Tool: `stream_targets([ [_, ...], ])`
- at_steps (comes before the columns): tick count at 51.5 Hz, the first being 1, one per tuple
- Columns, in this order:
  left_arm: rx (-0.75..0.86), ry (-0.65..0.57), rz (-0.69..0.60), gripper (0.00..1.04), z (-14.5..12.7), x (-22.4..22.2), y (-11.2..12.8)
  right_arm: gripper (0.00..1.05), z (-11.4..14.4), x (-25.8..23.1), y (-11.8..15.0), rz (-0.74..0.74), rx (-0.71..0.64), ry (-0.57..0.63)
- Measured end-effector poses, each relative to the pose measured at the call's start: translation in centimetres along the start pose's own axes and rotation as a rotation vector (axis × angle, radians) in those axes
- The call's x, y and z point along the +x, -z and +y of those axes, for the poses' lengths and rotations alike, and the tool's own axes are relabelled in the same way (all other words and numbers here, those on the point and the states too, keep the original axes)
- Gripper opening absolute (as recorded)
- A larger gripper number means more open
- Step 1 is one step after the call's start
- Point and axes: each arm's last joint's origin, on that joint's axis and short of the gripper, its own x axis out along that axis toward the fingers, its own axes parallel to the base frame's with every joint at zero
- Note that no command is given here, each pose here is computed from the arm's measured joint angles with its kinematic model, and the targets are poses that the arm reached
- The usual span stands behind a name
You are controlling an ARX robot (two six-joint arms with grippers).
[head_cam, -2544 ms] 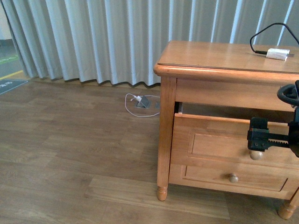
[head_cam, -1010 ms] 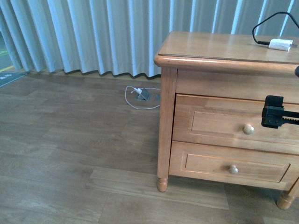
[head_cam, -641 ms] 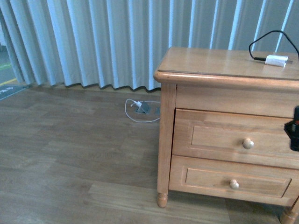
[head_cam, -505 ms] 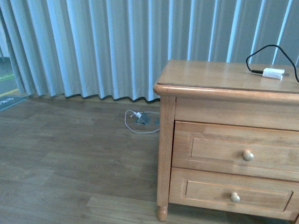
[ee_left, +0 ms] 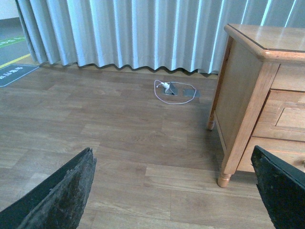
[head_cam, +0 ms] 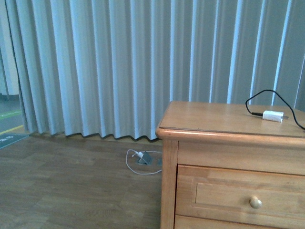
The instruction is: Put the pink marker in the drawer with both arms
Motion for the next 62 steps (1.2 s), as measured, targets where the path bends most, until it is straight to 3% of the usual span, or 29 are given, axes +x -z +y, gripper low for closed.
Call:
stream_targets([
  [21, 0.000, 0.000, 0.000, 0.99, 0.0, 0.0, 0.0, 0.01, 0.0, -2.0, 2.8, -0.052, -0.023, -0.002],
  [46, 0.000, 0.000, 0.000, 0.99, 0.0, 0.0, 0.0, 0.01, -0.1, -3.5, 5.1, -0.060, -0.025, -0.002],
  [62, 0.000, 0.000, 0.000, 0.99, 0.0, 0.0, 0.0, 0.01, -0.1, -4.1, 5.1, -0.064, -0.025, -0.003],
])
